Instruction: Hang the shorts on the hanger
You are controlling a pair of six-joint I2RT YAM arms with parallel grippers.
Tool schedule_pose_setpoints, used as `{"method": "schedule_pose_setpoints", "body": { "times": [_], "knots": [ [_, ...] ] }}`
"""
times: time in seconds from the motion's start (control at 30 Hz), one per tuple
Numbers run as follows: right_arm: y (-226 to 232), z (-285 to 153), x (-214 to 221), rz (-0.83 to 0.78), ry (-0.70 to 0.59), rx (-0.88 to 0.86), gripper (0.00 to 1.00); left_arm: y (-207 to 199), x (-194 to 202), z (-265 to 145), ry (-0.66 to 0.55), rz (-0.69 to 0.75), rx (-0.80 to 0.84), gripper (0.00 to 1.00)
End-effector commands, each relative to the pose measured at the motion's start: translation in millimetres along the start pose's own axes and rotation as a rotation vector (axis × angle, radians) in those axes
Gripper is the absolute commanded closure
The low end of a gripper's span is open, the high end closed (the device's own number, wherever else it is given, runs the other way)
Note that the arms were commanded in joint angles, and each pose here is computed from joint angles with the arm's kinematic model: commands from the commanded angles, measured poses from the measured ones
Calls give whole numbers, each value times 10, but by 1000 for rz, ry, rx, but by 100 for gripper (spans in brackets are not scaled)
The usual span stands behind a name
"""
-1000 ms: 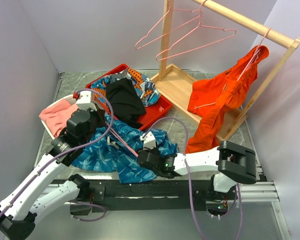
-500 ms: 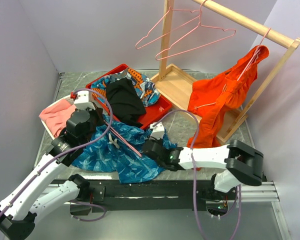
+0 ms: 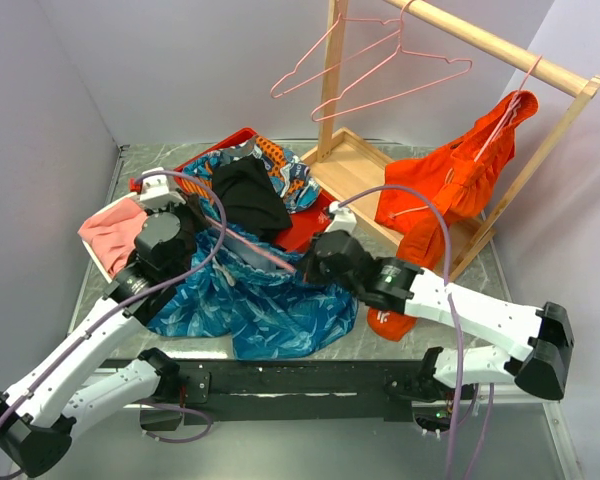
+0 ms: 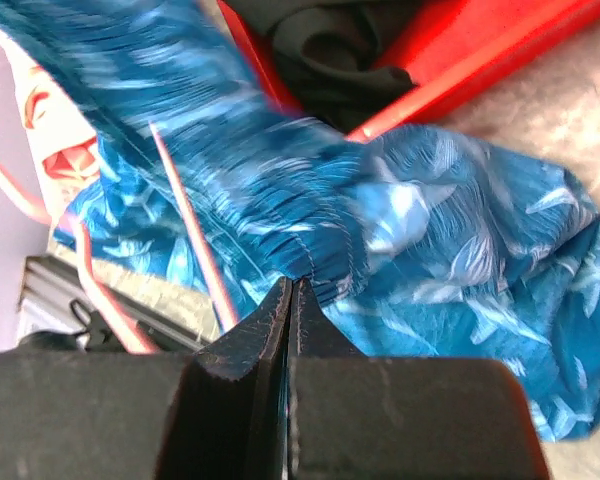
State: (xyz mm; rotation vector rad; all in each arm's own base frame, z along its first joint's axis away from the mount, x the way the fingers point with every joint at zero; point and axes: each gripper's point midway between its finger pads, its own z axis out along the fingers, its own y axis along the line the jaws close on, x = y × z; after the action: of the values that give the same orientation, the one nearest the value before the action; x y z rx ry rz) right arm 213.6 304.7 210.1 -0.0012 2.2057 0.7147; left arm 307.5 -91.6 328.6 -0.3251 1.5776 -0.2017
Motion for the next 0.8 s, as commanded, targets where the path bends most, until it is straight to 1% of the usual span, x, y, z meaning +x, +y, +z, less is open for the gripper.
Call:
{"method": "schedule_pose_setpoints", "body": {
  "times": [0.0,0.1,0.17,0.27,0.33,0.37,0.5,0.63,0.77],
  "knots": [
    [16,-249,20,36,126,-32,100,4,-454,51,-172,-99,-61,99],
    [-107,-361,-52,62,114,-22,100,-2,-413,83,-175,-99,-65,99],
    [-114,-448,-81,95,122,-49,100,7,-375,90,-172,-102,-67,99],
    [-181,-479,-133,135,131,-44,100,1,-361,76,-171,-105,-56,99],
    [-212,-482,-242,153,116,-30,100,28,-362,58,-179,-110,-59,99],
    [-194,-477,-223,159,144,-41,100,41,-383,44,-188,-112,-58,99],
    [-90,-494,-312,181,164,-75,100,85,-360,71,-182,-91,-98,99],
    [25,-545,-421,197,168,-92,100,18,-349,77,-182,-102,-71,99],
    [232,-640,-631,203,162,-130,100,-33,-285,99,-169,-95,-72,99]
  ]
}}
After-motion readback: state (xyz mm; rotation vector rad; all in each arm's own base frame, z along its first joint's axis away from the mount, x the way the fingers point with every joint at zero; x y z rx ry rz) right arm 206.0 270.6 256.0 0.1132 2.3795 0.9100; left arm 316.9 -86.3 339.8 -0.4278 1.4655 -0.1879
